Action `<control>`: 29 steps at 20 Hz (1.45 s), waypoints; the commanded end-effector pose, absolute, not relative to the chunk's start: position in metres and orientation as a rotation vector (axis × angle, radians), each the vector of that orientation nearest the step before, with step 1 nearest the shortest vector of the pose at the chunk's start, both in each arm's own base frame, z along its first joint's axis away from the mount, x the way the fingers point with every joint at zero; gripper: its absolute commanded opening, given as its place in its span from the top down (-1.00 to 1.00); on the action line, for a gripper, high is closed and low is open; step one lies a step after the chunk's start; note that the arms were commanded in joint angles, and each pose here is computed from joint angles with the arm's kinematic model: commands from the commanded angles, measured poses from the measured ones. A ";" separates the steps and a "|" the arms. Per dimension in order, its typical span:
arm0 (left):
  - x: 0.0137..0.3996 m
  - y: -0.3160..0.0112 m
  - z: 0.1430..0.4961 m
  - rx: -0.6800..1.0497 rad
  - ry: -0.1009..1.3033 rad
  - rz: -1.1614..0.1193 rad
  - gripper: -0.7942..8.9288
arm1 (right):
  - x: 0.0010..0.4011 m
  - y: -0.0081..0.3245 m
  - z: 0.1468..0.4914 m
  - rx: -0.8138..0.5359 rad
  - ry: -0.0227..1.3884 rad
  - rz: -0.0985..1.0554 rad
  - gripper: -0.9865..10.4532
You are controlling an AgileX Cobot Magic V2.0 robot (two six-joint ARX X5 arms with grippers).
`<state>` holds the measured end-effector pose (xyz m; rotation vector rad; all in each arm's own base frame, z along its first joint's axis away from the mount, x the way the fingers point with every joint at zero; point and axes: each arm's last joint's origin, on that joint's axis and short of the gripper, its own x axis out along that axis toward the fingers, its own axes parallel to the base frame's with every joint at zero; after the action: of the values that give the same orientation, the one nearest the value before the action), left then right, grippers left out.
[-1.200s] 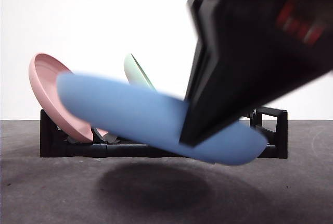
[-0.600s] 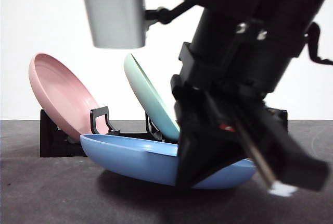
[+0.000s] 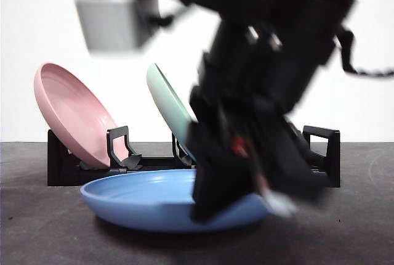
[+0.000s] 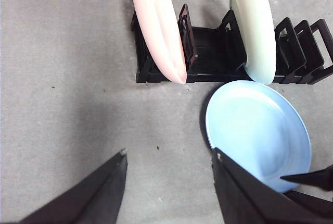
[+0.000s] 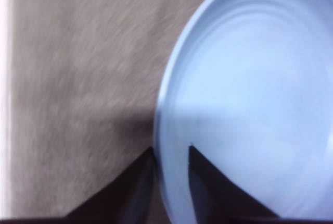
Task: Place the plate
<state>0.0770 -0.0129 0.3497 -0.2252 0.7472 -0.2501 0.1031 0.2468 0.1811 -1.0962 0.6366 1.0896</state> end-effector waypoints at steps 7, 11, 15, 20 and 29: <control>0.078 -0.013 0.358 -0.210 0.697 -0.264 0.32 | 0.106 0.279 0.270 -0.805 0.650 1.084 0.37; 0.087 -0.014 0.364 -0.241 0.636 -0.259 0.32 | 0.109 0.273 0.318 -0.692 0.606 1.025 0.37; 0.116 -0.016 0.361 -0.271 0.666 -0.247 0.31 | 0.122 0.243 0.347 -0.503 0.598 0.898 0.37; 0.165 -0.021 0.356 -0.271 0.708 -0.248 0.30 | 0.141 0.190 0.365 -0.407 0.636 0.676 0.37; 0.258 -0.037 0.394 -0.119 0.749 -0.147 0.30 | 0.142 0.125 0.383 -0.297 0.666 0.470 0.37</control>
<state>0.2543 -0.0370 0.3939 -0.1403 0.7497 -0.1415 0.1414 0.1223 0.3791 -0.3181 0.6777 0.4699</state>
